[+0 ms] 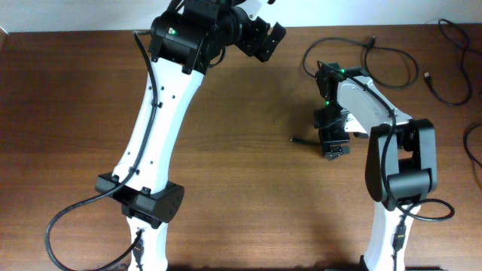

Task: Untangle cables

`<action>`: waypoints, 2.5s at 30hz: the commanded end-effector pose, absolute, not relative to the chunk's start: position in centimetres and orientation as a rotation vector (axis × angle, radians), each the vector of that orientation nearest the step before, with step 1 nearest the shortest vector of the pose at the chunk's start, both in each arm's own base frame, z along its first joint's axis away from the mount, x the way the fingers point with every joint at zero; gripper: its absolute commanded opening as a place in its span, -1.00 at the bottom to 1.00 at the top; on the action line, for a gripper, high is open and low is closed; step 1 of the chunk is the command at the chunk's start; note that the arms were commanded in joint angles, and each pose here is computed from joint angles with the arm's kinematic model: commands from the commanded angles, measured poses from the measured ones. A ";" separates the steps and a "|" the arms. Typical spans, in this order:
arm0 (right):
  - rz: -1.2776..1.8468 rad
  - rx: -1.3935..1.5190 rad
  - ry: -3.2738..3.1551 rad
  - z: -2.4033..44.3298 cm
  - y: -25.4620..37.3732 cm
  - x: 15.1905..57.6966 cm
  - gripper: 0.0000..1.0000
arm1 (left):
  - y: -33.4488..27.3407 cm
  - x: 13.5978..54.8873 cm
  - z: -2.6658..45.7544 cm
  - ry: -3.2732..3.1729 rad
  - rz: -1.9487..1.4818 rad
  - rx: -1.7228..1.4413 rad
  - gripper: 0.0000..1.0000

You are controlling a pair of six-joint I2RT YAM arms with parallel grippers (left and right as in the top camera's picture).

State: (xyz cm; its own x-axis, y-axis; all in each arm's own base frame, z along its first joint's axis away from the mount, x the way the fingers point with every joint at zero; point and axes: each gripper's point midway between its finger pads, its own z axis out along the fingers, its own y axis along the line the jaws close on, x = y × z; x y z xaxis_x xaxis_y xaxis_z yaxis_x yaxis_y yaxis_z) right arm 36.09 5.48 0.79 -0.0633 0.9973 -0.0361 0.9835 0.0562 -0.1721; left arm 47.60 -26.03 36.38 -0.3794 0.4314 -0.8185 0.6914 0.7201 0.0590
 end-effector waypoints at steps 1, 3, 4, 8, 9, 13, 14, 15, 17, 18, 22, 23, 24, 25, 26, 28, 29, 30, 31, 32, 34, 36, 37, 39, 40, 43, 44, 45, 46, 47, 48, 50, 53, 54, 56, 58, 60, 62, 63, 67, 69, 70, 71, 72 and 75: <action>0.371 -2.105 -2.168 -0.7 4.7 33.6 0.36 | -25.6 47.6 36.9 2.017 -0.356 0.860 0.97; 0.370 -2.119 -2.186 -1.3 4.4 33.8 -0.49 | -25.6 47.6 36.9 2.017 -0.356 0.860 0.97; 0.358 -2.126 -2.206 -1.7 4.3 34.1 -0.49 | -25.6 47.6 36.9 2.018 -0.356 0.860 0.97; 0.362 -2.137 -2.262 -2.5 3.7 34.6 -0.08 | -25.6 47.6 36.9 2.017 -0.356 0.860 0.97; 0.366 -2.133 -2.282 -2.6 3.6 34.8 -0.35 | -25.6 47.6 36.9 2.018 -0.356 0.860 0.97; 0.294 -1.830 -2.605 -4.5 3.4 36.4 -0.93 | -25.6 47.6 36.9 2.017 -0.356 0.860 0.97; 0.279 -1.739 -2.670 -4.8 3.5 36.6 -0.92 | -25.6 47.6 36.9 2.017 -0.356 0.860 0.97; 0.260 -1.614 -2.754 -5.0 3.7 36.9 -0.92 | -25.6 47.6 36.9 2.017 -0.356 0.860 0.97; 0.231 -1.403 -2.905 -5.0 3.9 38.1 -0.93 | -25.6 47.6 36.9 2.018 -0.356 0.860 0.97; 0.222 -1.313 -2.961 -4.9 3.9 38.6 -0.93 | -25.6 47.6 36.9 2.018 -0.356 0.860 0.97; 0.508 -0.890 -3.236 -1.7 0.1 41.4 -0.92 | -25.6 47.5 36.8 2.020 -0.355 0.861 0.97; 0.639 -0.797 -3.270 -0.6 -1.1 42.0 -0.92 | -25.6 47.5 36.8 2.020 -0.356 0.861 0.97; 0.785 -0.723 -3.287 0.6 -2.4 42.5 -0.92 | -25.6 47.5 36.8 2.021 -0.355 0.861 0.97; 1.009 -0.644 -3.289 2.8 -4.3 43.3 -0.92 | -25.6 47.5 36.8 2.021 -0.355 0.861 0.97; 1.107 -0.620 -3.283 3.9 -5.1 43.6 -0.92 | -25.5 47.5 36.8 2.021 -0.354 0.861 0.97; 1.377 -0.576 -3.264 8.5 -7.4 45.0 -0.92 | -25.3 47.7 36.8 2.024 -0.338 0.854 0.97; 1.402 -0.551 -3.268 9.4 -7.6 45.5 -0.92 | -25.3 47.7 36.8 2.025 -0.335 0.853 0.97; 1.416 -0.518 -3.278 10.5 -7.8 46.1 -0.93 | -25.2 47.7 36.7 2.026 -0.330 0.850 0.97; 1.431 -0.495 -3.296 12.0 -8.1 47.0 -0.92 | -25.2 47.8 36.7 2.027 -0.326 0.848 0.97; 1.446 -0.481 -3.317 13.5 -8.2 47.9 -0.92 | -25.2 47.8 36.7 2.027 -0.326 0.848 0.97; 1.476 -0.474 -3.364 16.6 -8.5 49.5 -0.92 | -25.2 47.8 36.7 2.027 -0.326 0.848 0.97; 1.511 -0.476 -3.408 19.3 -8.8 50.9 -0.92 | -25.2 47.8 36.7 2.027 -0.326 0.848 0.97; 1.530 -0.506 -3.450 20.8 -9.3 51.9 -0.92 | -25.2 47.8 36.7 2.028 -0.326 0.848 0.97; 1.503 -0.537 -3.560 22.1 -10.4 54.0 -0.92 | -25.2 47.8 36.7 2.028 -0.326 0.849 0.97; 1.435 -0.557 -3.614 22.0 -11.0 54.7 -0.92 | -25.2 47.8 36.7 2.029 -0.326 0.849 0.97; 1.107 -0.636 -3.747 19.8 -14.1 56.1 -0.92 | -25.2 47.7 36.6 2.032 -0.326 0.849 0.97; 1.037 -0.733 -3.754 19.2 -15.5 56.1 -0.92 | -25.2 47.7 36.6 2.032 -0.326 0.849 0.97; 0.937 -0.872 -3.744 18.0 -17.6 55.9 -0.92 | -25.2 47.7 36.6 2.031 -0.326 0.849 0.97; 0.849 -0.944 -3.738 17.1 -19.1 55.6 -0.93 | -25.2 47.7 36.6 2.031 -0.326 0.849 0.96; 0.742 -0.985 -3.739 16.0 -20.3 55.4 -0.93 | -25.2 47.7 36.6 2.031 -0.326 0.849 0.97; 0.695 -0.991 -3.741 15.7 -20.8 55.3 -0.92 | -25.2 47.7 36.7 2.030 -0.326 0.849 0.97; 0.584 -1.005 -3.735 14.5 -21.8 54.9 -0.92 | -25.2 47.8 36.7 2.027 -0.326 0.848 0.97; 0.545 -0.987 -3.732 14.0 -21.5 54.8 -0.92 | -25.2 47.8 36.8 2.022 -0.326 0.847 0.97; 0.528 -0.967 -3.739 13.9 -21.0 55.0 -0.92 | -25.2 47.9 36.9 2.020 -0.326 0.846 0.97; 0.504 -0.923 -3.755 13.7 -19.7 55.5 -0.92 | -25.3 47.9 36.9 2.018 -0.326 0.845 0.97; 0.485 -0.882 -3.763 13.2 -18.5 56.0 -0.92 | -25.3 47.9 36.9 2.018 -0.326 0.845 0.97; 0.461 -0.879 -3.746 11.5 -18.0 56.3 -0.92 | -25.2 47.9 36.9 2.020 -0.326 0.846 0.97; 0.421 -0.919 -3.684 8.0 -17.9 56.3 -0.92 | -25.2 47.8 36.8 2.026 -0.327 0.847 0.97; 0.415 -0.913 -3.664 6.6 -17.9 56.3 -0.92 | -25.2 47.8 36.7 2.028 -0.327 0.848 0.97; 0.395 -0.881 -3.607 1.8 -17.4 56.2 -0.92 | -25.1 47.8 36.7 2.029 -0.318 0.844 0.97; 0.395 -0.882 -3.626 1.0 -17.3 56.9 -0.92 | -25.1 47.8 36.7 2.030 -0.319 0.845 0.97; 0.397 -0.895 -3.644 1.0 -17.4 57.4 -0.93 | -25.1 47.8 36.7 2.030 -0.319 0.845 0.97; 0.402 -0.907 -3.671 1.4 -17.5 57.9 -0.92 | -25.1 47.8 36.7 2.030 -0.319 0.845 0.97; 0.410 -0.920 -3.693 1.8 -17.7 58.4 -0.92 | -25.1 47.8 36.7 2.030 -0.319 0.845 0.97; 0.428 -0.957 -3.758 3.7 -18.2 59.8 -0.92 | -25.1 47.8 36.7 2.030 -0.319 0.845 0.97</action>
